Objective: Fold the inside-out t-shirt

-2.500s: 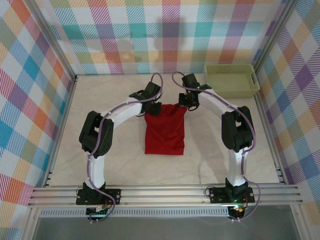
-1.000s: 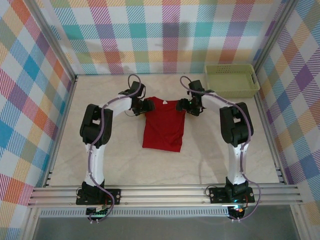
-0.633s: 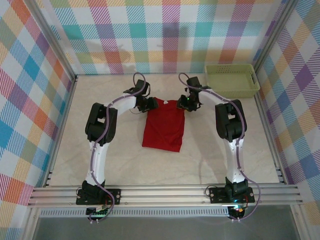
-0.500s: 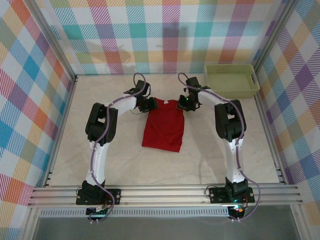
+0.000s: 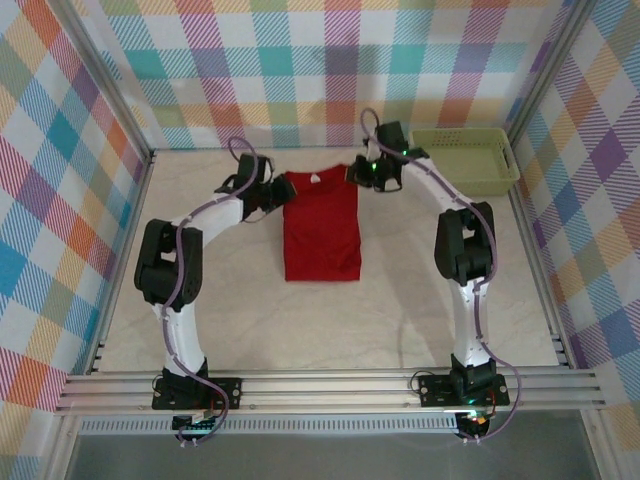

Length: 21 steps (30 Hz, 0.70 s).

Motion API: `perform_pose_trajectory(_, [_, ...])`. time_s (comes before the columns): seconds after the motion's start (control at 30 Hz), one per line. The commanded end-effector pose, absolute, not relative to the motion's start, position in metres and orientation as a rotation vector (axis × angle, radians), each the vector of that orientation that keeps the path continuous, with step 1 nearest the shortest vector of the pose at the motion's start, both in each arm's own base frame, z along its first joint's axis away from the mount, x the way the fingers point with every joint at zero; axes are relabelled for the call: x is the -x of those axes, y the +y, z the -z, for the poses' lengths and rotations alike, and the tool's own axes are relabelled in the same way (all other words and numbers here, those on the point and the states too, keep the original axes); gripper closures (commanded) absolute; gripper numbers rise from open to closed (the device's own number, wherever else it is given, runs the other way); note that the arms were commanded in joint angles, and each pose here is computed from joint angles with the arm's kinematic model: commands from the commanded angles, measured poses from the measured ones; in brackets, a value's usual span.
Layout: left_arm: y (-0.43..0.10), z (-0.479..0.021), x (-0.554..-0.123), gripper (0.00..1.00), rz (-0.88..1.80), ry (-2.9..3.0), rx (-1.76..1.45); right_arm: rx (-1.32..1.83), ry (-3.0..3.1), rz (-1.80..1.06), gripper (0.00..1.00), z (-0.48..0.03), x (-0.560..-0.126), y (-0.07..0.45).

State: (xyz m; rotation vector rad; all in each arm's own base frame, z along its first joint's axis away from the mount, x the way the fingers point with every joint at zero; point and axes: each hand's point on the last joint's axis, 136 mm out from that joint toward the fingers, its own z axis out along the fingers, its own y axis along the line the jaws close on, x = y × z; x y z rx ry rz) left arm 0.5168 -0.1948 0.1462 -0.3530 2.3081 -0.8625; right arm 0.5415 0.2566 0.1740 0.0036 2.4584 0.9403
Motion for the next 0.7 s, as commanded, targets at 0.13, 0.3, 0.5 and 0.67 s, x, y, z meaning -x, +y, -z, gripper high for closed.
perform_pose_trajectory(0.13, [-0.191, -0.261, -0.553, 1.00, 0.972, 1.988, 0.272, 0.121, 2.197, -1.107, 1.00, -0.276, -0.574, 0.271])
perform_pose_trajectory(0.3, [-0.206, -0.241, -0.512, 1.00, 1.026, 1.981, 0.181, 0.131, 2.224, -1.131, 1.00, -0.249, -0.535, 0.269])
perform_pose_trajectory(0.5, [-0.231, -0.156, -0.421, 1.00, 1.045, 2.168, 0.139, 0.069, 2.290, -1.175, 1.00, -0.193, -0.458, 0.249])
perform_pose_trajectory(0.67, [-0.236, -0.146, -0.350, 1.00, 0.978, 2.208, 0.108, 0.052, 2.367, -1.240, 1.00, -0.166, -0.402, 0.244])
